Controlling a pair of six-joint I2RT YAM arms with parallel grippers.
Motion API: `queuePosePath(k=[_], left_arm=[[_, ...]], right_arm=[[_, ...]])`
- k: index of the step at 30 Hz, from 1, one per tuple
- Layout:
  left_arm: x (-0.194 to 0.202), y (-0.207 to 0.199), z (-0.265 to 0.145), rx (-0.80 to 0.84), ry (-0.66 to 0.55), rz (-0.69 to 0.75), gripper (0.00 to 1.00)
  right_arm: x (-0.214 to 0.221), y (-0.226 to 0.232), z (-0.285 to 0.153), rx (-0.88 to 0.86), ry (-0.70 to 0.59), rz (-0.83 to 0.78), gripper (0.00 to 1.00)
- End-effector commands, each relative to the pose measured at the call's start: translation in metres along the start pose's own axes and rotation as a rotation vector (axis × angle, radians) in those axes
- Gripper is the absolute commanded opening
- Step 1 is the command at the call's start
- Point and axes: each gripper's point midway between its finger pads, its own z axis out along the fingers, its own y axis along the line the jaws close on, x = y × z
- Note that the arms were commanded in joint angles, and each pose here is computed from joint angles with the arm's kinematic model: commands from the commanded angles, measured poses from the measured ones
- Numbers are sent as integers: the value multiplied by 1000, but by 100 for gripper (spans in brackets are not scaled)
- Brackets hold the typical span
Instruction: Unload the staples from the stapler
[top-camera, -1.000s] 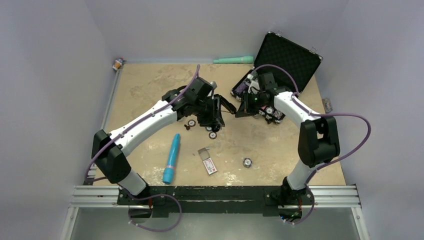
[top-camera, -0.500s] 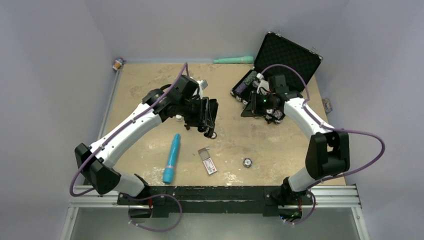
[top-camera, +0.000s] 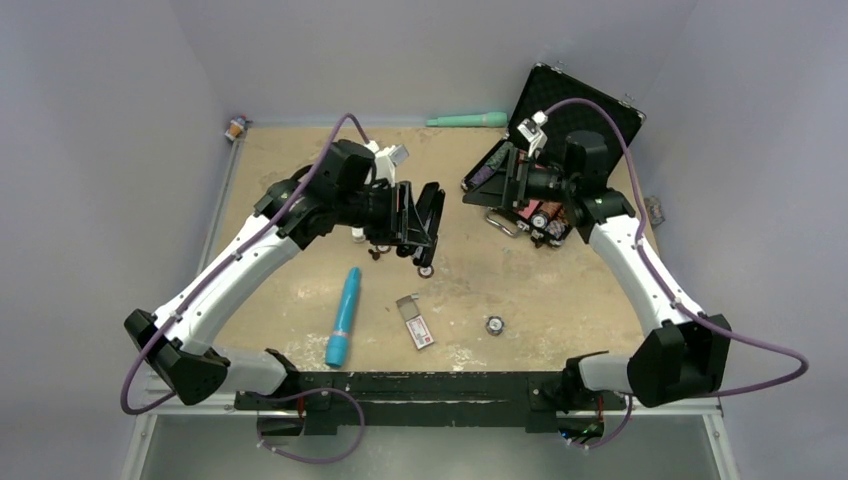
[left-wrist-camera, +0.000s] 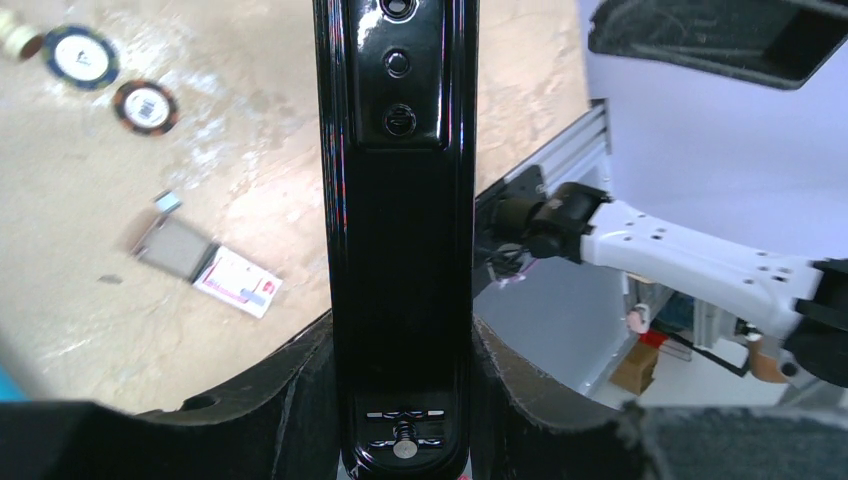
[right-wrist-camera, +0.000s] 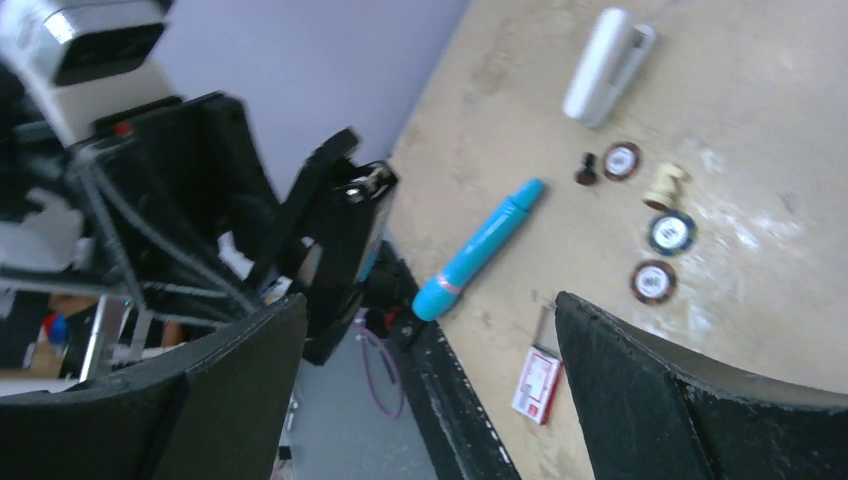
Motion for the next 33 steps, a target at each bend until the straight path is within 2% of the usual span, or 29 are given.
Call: queuePosePath(k=[1, 6, 14, 23, 27, 30, 33], left_arm=[[-36, -74, -52, 303, -176, 70, 0], [-46, -109, -79, 485, -222, 71, 0], [-55, -149, -105, 686, -240, 60, 0], [-59, -170, -120, 788, -235, 71, 0], [-60, -173, -125, 808, -242, 73, 0], [-61, -176, -128, 826, -250, 77, 0], [-60, -177, -129, 830, -248, 85, 0]], right_arm=[[-17, 82, -22, -292, -61, -138, 99], [-21, 126, -42, -405, -90, -249, 99], [-25, 170, -49, -512, -100, -308, 99], [-33, 215, -55, -610, -115, -345, 97], [-35, 226, -60, -654, -131, -334, 91], [-37, 230, -59, -662, -138, -329, 79], [-37, 231, -56, -667, -136, -324, 72]])
